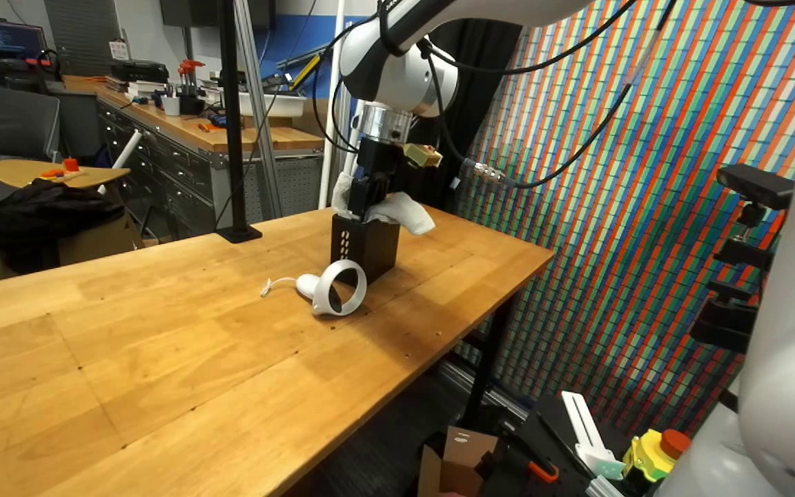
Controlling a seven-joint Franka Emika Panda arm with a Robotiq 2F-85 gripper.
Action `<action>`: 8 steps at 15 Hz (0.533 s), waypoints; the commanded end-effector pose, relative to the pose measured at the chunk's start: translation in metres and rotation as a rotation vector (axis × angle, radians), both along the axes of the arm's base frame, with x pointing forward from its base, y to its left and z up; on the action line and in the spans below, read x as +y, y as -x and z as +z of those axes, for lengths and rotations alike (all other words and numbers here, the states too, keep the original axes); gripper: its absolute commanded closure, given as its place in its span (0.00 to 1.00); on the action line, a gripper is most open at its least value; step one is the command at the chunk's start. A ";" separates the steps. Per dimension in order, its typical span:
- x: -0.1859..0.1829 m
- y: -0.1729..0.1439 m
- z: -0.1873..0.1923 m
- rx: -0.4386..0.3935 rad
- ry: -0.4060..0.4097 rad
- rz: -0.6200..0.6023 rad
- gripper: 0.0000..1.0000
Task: Put the white towel in the black basket.
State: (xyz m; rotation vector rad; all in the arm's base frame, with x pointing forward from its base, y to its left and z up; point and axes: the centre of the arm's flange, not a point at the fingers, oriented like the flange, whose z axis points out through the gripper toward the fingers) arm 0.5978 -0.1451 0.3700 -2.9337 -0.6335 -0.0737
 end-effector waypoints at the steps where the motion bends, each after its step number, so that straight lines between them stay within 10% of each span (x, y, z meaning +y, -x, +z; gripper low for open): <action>1: 0.016 0.016 0.019 -0.010 0.066 0.026 0.00; 8: 0.040 0.025 0.043 -0.018 0.149 0.069 0.00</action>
